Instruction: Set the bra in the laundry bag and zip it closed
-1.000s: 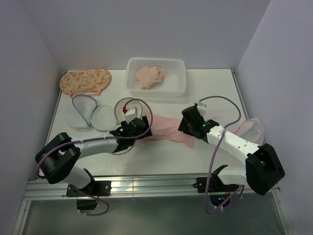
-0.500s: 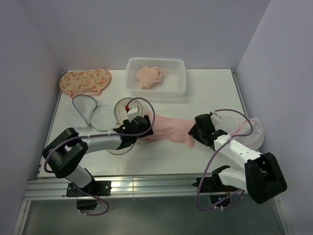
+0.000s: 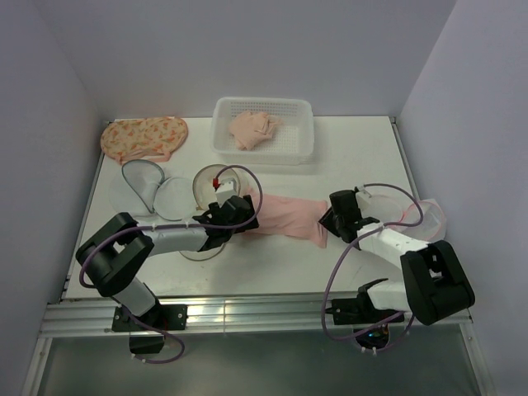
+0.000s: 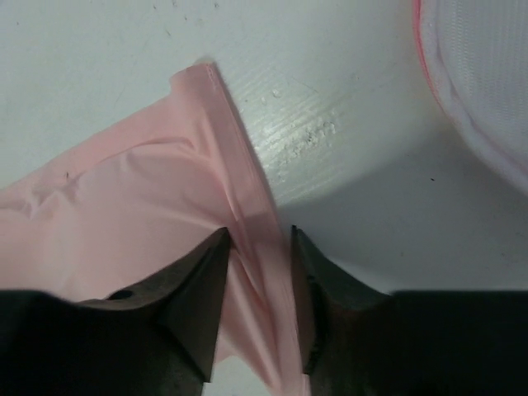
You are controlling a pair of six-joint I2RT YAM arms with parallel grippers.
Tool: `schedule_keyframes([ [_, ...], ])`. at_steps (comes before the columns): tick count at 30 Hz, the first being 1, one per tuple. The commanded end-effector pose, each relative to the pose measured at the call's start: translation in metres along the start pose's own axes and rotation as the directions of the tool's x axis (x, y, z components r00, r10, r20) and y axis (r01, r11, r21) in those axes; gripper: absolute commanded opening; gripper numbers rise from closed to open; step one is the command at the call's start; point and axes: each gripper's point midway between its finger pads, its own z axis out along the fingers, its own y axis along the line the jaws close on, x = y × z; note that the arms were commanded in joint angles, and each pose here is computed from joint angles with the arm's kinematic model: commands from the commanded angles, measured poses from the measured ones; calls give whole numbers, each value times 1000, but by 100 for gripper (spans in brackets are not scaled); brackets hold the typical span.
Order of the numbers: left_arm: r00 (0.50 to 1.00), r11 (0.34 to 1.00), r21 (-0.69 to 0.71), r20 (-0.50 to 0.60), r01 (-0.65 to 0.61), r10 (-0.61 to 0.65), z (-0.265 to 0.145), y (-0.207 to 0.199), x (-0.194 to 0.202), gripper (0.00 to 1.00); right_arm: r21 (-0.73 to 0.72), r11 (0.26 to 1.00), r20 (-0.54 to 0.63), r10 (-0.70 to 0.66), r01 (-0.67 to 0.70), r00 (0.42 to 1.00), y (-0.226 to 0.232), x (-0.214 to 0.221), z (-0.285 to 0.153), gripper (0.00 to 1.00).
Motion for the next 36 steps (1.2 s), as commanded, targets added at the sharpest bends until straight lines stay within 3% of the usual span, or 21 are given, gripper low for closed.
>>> schedule_keyframes([
  [1, 999, 999, 40, 32, 4, -6, 2, -16, -15, 85, -3, 1000, 39, 20, -20, 999, 6, -10, 7, 39],
  [3, 999, 999, 36, 32, 3, -4, 2, -15, -15, 85, 8, 1000, 45, 23, -23, 999, 2, -10, 7, 33],
  [7, 1000, 999, 41, 29, -1, 0, 3, -16, -15, 82, -11, 1000, 69, 20, -19, 997, 7, -18, 3, 3],
  [8, 1000, 999, 44, 30, 1, -2, 3, -17, -15, 81, -18, 1000, 74, 18, -16, 997, 9, -20, 1, 0],
  [11, 1000, 998, 57, 28, 0, -2, 3, -20, -15, 76, -37, 999, 106, 9, -5, 994, 14, -32, -11, 0],
  [15, 1000, 995, 99, 23, -3, 1, 1, -28, -15, 55, -68, 997, 145, -28, 38, 989, 26, -51, -36, 0],
  [21, 1000, 982, 189, 10, 10, -12, -1, -47, -9, 43, -157, 980, 171, -92, 119, 981, 53, -66, -78, 0],
  [30, 1000, 957, 288, -14, 4, 1, -8, -79, 13, 40, -195, 935, 162, -268, 297, 950, 111, -52, -114, 0],
  [36, 999, 944, 328, -31, 27, -18, -12, -81, 21, 42, -223, 894, 81, -380, 388, 922, 146, -2, -99, 0],
])
